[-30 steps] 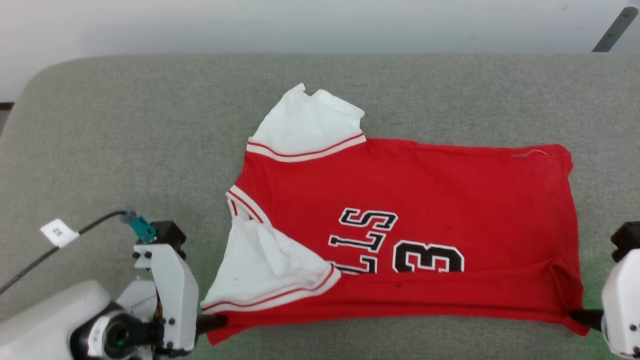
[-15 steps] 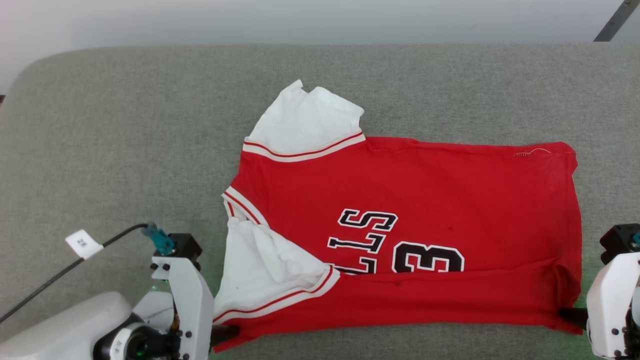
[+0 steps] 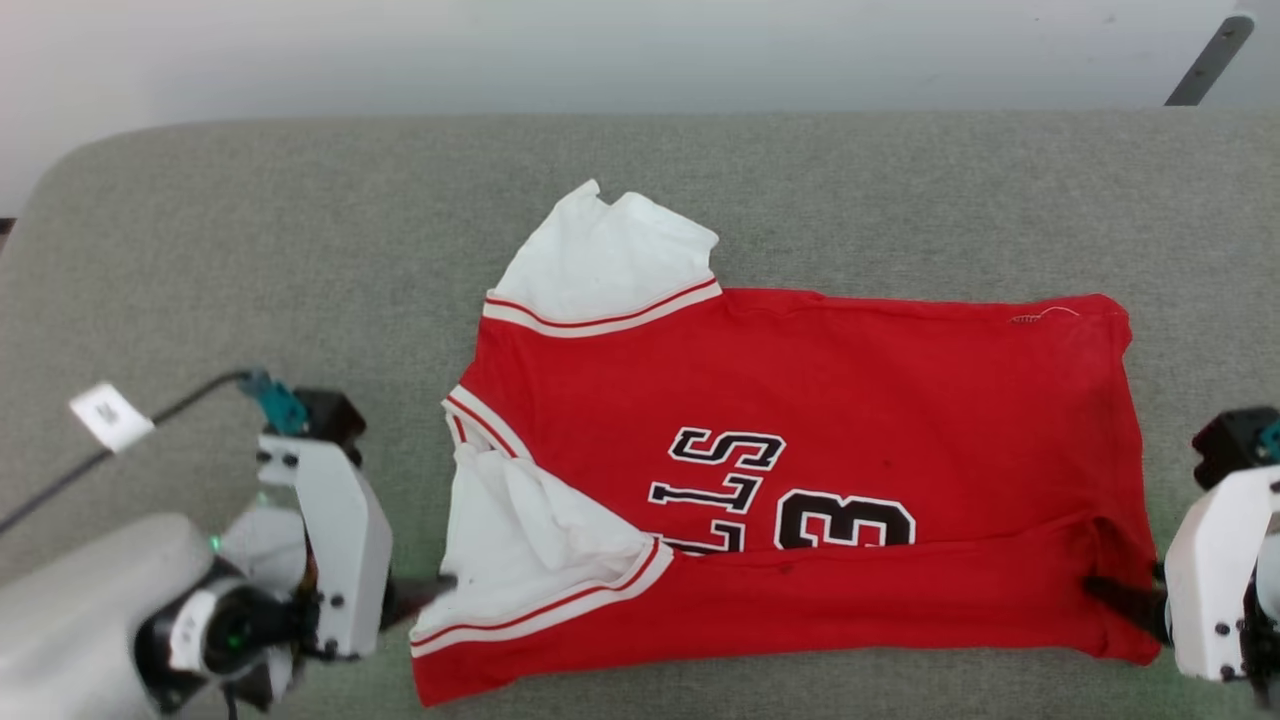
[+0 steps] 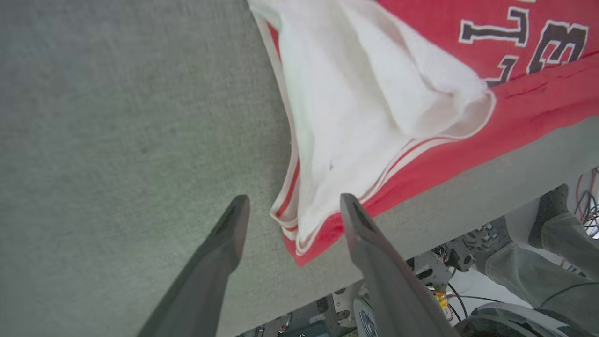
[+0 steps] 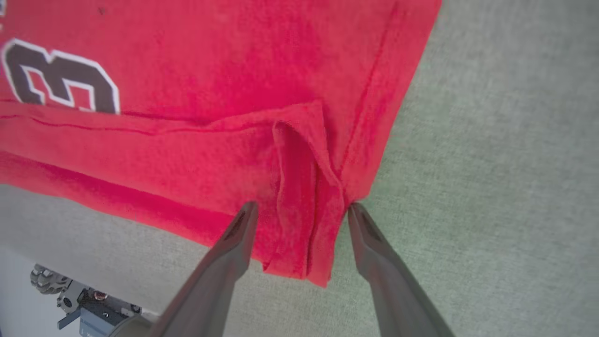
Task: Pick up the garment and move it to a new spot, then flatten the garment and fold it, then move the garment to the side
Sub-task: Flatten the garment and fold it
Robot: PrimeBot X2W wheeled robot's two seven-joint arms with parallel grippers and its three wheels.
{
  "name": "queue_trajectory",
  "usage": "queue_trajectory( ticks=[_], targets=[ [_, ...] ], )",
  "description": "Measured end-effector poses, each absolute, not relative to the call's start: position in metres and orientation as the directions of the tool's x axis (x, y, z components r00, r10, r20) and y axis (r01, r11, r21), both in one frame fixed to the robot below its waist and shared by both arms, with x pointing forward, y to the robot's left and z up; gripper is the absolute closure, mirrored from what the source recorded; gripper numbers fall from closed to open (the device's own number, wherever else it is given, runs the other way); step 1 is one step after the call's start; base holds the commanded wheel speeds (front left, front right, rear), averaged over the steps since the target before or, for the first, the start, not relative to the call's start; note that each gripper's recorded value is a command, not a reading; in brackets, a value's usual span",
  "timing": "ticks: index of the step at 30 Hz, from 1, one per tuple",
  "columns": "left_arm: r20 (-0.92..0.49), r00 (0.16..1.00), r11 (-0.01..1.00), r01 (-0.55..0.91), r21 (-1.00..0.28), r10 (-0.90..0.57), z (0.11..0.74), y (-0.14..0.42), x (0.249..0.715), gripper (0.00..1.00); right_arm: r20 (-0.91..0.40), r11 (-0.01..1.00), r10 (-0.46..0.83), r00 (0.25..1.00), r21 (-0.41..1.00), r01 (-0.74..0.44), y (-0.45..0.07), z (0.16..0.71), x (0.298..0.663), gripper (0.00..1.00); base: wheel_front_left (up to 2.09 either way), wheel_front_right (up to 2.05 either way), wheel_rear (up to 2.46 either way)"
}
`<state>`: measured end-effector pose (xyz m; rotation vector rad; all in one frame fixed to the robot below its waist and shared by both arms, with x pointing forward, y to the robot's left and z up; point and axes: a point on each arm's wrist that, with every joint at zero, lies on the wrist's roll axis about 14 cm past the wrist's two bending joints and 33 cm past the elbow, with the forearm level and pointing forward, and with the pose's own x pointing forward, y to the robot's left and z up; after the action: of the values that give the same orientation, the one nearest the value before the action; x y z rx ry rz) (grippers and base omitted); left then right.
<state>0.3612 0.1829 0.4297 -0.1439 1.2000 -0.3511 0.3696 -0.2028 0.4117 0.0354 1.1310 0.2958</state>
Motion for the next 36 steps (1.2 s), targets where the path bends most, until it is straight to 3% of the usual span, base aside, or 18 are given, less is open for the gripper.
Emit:
queue_trajectory(
  ticks=[8, 18, 23, 28, 36],
  targets=[
    [-0.809, 0.474, 0.932, 0.271, -0.241, -0.347, 0.475, 0.177, 0.417, 0.0, -0.765, 0.961, 0.257, 0.591, 0.134, -0.243, -0.201, 0.456, 0.401, 0.0, 0.0, 0.0, 0.0],
    [-0.615, 0.687, 0.91, 0.393, -0.132, -0.386, 0.526, 0.159, 0.511, 0.0, -0.373, 0.964, 0.253, 0.893, 0.021, -0.264, -0.194, 0.529, 0.447, 0.0, 0.0, 0.0, 0.0],
    [-0.541, 0.741, 0.906, 0.409, -0.107, -0.398, 0.534, 0.152, 0.553, 0.0, -0.19, 0.973, 0.216, 0.958, -0.037, -0.226, -0.201, 0.548, 0.458, 0.0, 0.0, 0.0, 0.0],
    [-0.533, 0.739, 0.895, 0.437, -0.087, -0.412, 0.523, 0.145, 0.585, 0.0, -0.071, 0.978, 0.194, 0.978, -0.068, -0.199, -0.204, 0.553, 0.463, 0.0, 0.0, 0.0, 0.0],
    [-0.638, 0.653, 0.894, 0.427, -0.134, -0.408, 0.474, 0.135, 0.615, 0.0, -0.059, 0.99, 0.135, 0.989, -0.033, -0.137, -0.214, 0.528, 0.467, 0.0, 0.0, 0.0, 0.0]
  ],
)
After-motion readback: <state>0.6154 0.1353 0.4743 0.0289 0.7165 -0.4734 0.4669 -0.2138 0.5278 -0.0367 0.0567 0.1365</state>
